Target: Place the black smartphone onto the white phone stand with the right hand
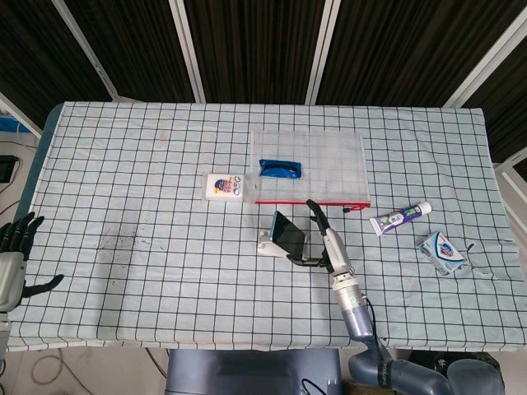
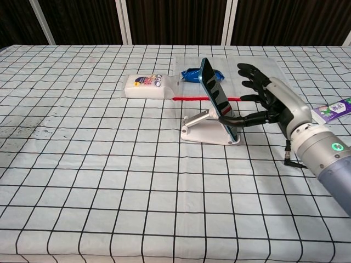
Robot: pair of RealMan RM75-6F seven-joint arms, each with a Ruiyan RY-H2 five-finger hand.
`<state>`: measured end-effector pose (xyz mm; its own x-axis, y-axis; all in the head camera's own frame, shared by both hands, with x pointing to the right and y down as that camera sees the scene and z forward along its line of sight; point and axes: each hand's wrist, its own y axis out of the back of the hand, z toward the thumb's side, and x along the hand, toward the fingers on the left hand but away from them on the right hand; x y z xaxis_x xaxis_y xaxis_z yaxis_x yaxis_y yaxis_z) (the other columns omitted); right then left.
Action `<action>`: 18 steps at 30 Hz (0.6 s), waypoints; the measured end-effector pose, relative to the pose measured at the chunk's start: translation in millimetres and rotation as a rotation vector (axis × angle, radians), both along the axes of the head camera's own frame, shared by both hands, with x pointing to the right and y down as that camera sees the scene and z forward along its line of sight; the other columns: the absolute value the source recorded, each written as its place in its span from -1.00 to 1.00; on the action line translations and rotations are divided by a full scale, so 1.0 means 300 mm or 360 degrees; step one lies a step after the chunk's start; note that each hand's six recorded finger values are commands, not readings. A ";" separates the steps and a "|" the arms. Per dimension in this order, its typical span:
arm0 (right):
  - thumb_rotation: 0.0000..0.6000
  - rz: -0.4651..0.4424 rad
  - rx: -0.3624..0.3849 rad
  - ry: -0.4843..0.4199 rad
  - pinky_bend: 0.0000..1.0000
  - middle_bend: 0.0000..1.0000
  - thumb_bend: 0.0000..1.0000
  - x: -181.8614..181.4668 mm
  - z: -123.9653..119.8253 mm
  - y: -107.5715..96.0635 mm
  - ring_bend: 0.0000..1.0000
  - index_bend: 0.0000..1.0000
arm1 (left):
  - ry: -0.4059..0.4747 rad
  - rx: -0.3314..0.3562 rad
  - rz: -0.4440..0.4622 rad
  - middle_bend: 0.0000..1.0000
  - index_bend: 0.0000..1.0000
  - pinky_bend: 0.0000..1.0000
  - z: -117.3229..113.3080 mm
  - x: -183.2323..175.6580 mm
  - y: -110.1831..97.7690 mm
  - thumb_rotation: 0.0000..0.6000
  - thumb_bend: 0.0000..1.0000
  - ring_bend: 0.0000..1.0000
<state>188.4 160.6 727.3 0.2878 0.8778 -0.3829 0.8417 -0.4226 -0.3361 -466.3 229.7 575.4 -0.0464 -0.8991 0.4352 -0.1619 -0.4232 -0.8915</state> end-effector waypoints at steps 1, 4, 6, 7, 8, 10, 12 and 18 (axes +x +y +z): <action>1.00 -0.0022 0.0011 0.0030 -0.70 -1.00 -1.00 0.016 -0.009 -0.004 -1.00 -1.00 | -0.0002 -0.0001 0.0003 -1.00 -1.00 -1.00 0.000 0.000 0.000 1.00 -1.00 -1.00; 1.00 -0.0111 0.0055 0.0155 -0.70 -1.00 -1.00 0.084 -0.044 -0.022 -1.00 -1.00 | -0.0009 -0.0003 0.0019 -1.00 -1.00 -1.00 -0.002 0.003 0.002 1.00 -1.00 -1.00; 1.00 -0.0168 0.0084 0.0266 -0.70 -1.00 -1.00 0.147 -0.075 -0.037 -1.00 -1.00 | -0.0016 0.0001 0.0029 -1.00 -1.00 -1.00 -0.004 0.003 0.003 1.00 -1.00 -1.00; 1.00 -0.0188 0.0094 0.0314 -0.70 -1.00 -1.00 0.176 -0.092 -0.043 -1.00 -1.00 | -0.0018 0.0003 0.0033 -1.00 -1.00 -1.00 -0.006 0.003 0.004 1.00 -1.00 -1.00; 1.00 -0.0205 0.0105 0.0365 -0.70 -1.00 -1.00 0.206 -0.110 -0.049 -1.00 -1.00 | -0.0020 0.0006 0.0036 -1.00 -1.00 -1.00 -0.008 0.004 0.004 1.00 -1.00 -1.00; 1.00 -0.0241 0.0131 0.0502 -0.71 -1.00 -1.00 0.282 -0.155 -0.058 -1.00 -1.00 | -0.0030 0.0010 0.0044 -1.00 -1.00 -1.00 -0.011 0.003 0.006 1.00 -1.00 -1.00; 1.00 -0.0272 0.0155 0.0668 -0.72 -1.00 -1.00 0.367 -0.200 -0.061 -1.00 -1.00 | -0.0039 0.0010 0.0053 -1.00 -1.00 -1.00 -0.012 0.003 0.008 1.00 -1.00 -1.00; 1.00 -0.0337 0.0198 0.1172 -0.73 -1.00 -1.00 0.565 -0.312 -0.020 -1.00 -1.00 | -0.0079 0.0017 0.0079 -1.00 -1.00 -1.00 -0.017 0.002 0.013 1.00 -1.00 -1.00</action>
